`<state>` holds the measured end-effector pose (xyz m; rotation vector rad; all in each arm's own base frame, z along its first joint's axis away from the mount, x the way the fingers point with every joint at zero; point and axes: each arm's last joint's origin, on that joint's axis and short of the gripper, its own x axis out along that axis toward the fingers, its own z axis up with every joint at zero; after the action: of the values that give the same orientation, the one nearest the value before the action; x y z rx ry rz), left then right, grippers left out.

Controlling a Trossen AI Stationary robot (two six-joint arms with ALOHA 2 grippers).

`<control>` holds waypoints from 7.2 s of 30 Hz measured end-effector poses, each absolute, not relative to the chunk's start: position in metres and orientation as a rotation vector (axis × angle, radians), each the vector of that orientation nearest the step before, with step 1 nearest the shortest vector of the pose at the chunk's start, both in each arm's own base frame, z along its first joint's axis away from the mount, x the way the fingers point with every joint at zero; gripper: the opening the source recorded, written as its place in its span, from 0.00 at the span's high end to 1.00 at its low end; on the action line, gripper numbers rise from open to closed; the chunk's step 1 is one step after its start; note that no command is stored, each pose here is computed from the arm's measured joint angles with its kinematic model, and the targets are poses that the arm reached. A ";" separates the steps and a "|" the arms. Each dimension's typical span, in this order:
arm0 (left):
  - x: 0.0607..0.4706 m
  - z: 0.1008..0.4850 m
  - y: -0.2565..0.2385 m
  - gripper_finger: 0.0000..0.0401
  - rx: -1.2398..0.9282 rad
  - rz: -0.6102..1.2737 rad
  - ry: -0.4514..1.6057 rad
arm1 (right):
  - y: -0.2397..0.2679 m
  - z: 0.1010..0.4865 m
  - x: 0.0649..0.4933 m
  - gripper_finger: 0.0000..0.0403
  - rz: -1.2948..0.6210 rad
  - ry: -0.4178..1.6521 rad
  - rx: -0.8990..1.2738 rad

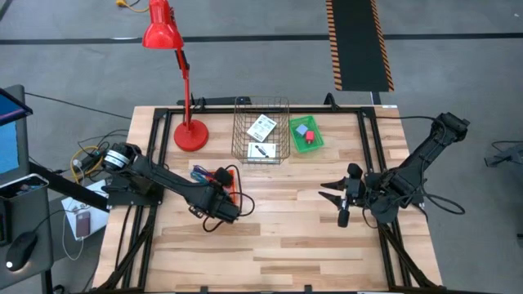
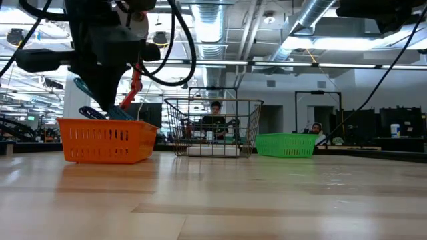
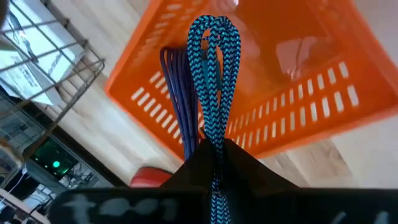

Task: Pick and place items into bin
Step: Put the blue charger cable into the orange bin, then return to Home Position

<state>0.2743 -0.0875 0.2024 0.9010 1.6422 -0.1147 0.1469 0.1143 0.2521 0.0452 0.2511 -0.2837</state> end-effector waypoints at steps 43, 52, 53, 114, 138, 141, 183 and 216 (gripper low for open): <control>0.165 0.410 -0.089 0.68 0.159 -0.176 0.608 | 0.100 0.274 0.152 0.73 0.067 0.242 0.134; 0.156 0.395 -0.072 0.68 0.081 -0.287 0.383 | 0.053 0.310 0.111 0.73 0.505 0.060 0.118; 0.155 0.391 -0.069 0.68 0.052 -0.338 0.365 | 0.047 0.312 0.104 0.73 0.535 0.049 0.120; 0.086 0.214 -0.027 0.68 -0.012 -0.531 -0.501 | 0.030 0.213 0.079 0.73 0.736 -0.165 0.111; 0.092 0.191 -0.019 0.68 -0.035 -0.209 -0.262 | 0.031 0.180 0.089 0.73 0.691 -0.129 0.059; 0.093 0.188 -0.018 0.68 -0.033 -0.199 -0.235 | 0.031 0.172 0.090 0.73 0.664 -0.044 0.060; 0.096 0.173 -0.010 0.68 -0.083 0.096 -0.068 | 0.015 0.162 0.101 0.73 0.088 0.051 0.118; 0.096 0.174 -0.010 0.68 -0.080 0.098 -0.066 | 0.015 0.162 0.101 0.73 0.089 0.052 0.118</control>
<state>0.0956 -0.0103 0.1740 -0.0804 -0.0663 0.0978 0.1009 0.0151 0.1617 0.1175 0.0520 0.0893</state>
